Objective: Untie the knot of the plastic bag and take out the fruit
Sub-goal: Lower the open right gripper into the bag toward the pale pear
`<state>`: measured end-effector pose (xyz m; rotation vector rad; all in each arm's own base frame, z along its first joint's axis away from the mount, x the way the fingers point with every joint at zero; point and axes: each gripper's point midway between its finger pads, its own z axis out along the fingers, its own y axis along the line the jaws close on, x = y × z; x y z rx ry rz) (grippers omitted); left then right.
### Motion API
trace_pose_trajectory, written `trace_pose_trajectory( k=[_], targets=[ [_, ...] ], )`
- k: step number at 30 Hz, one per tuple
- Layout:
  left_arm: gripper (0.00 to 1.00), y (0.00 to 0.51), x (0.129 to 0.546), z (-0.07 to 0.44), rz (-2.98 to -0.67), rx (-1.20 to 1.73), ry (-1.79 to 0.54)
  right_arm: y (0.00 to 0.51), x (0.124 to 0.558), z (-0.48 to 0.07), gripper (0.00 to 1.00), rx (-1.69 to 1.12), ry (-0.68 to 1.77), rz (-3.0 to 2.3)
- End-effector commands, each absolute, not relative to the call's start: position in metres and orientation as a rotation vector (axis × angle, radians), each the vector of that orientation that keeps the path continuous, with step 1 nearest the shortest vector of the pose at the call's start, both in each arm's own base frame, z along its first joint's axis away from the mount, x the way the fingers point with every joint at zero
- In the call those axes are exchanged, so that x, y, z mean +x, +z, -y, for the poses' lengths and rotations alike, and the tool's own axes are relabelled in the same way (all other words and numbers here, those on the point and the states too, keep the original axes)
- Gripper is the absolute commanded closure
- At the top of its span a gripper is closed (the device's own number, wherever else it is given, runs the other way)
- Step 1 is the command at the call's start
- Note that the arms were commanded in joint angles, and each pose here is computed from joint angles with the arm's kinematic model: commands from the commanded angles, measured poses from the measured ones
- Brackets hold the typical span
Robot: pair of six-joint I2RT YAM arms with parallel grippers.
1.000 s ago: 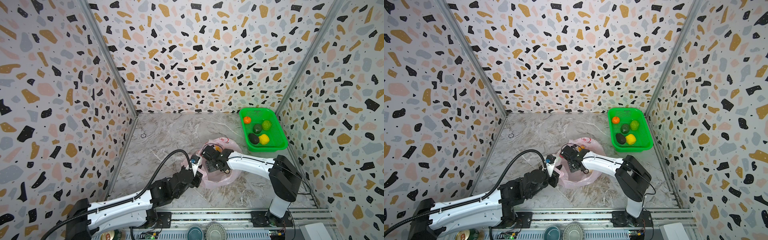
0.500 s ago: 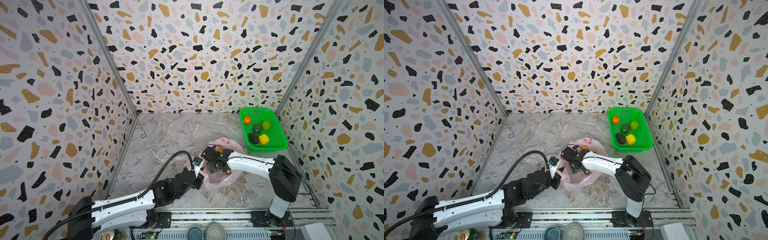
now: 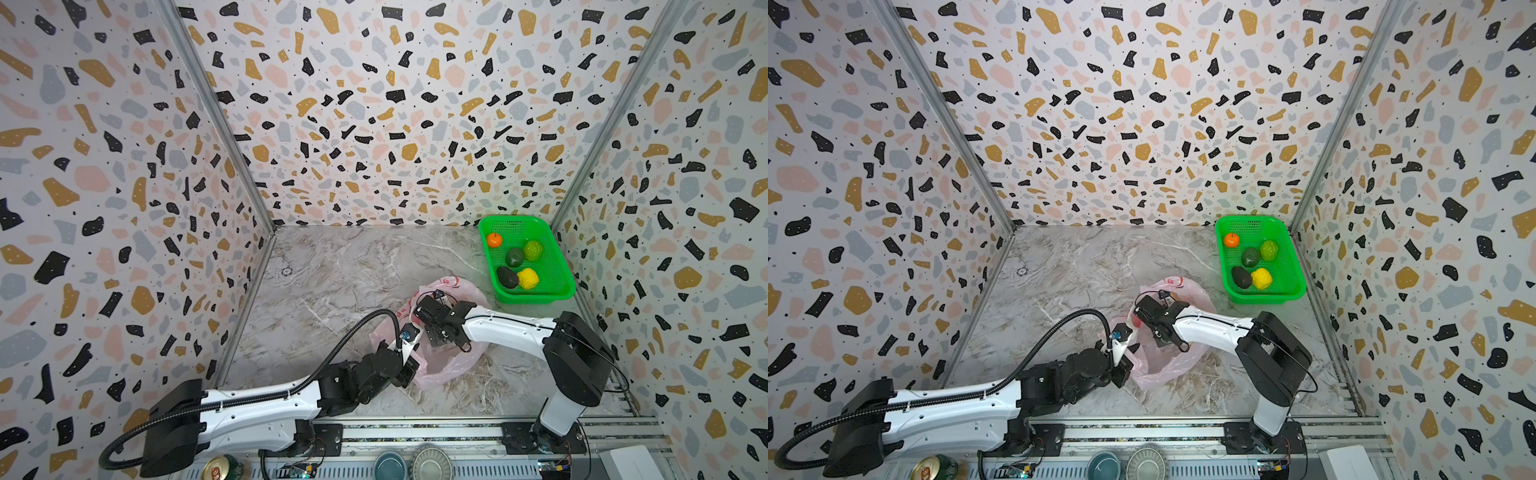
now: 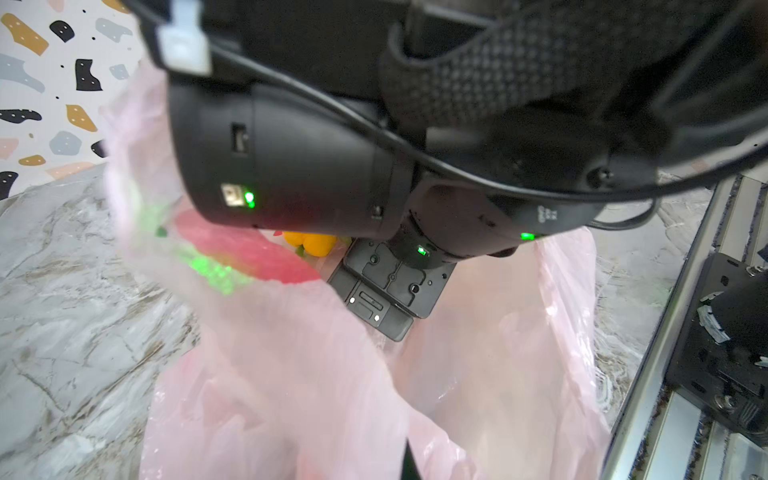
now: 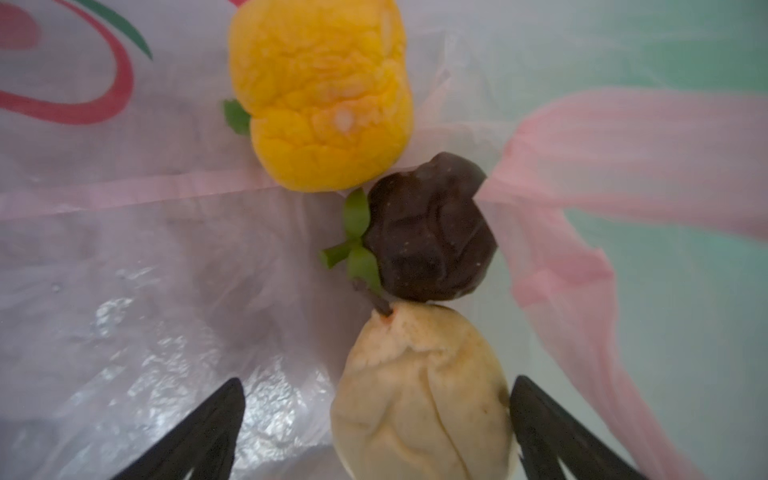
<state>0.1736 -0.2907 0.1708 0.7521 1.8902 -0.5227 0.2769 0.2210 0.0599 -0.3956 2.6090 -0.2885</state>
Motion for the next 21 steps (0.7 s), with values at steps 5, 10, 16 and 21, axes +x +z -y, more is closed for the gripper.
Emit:
trace_pose_trajectory(
  k=[5, 10, 16, 21],
  targets=[
    [1.0, 0.186, 0.177, 0.293, -1.842, 0.717, -0.53, 0.055, 0.289, -0.236, 0.0, -0.369, -0.116, -2.596],
    [1.0, 0.188, 0.177, 0.291, -1.843, 0.71, -0.526, 0.053, 0.301, -0.232, 0.04, -0.357, -0.103, -2.59],
    [1.0, 0.188, 0.178, 0.291, -1.842, 0.708, -0.519, 0.049, 0.298, -0.23, 0.16, -0.365, -0.099, -2.609],
    [1.0, 0.188, 0.177, 0.291, -1.842, 0.71, -0.521, 0.034, 0.29, -0.229, 0.12, -0.385, -0.1, -2.65]
  ],
)
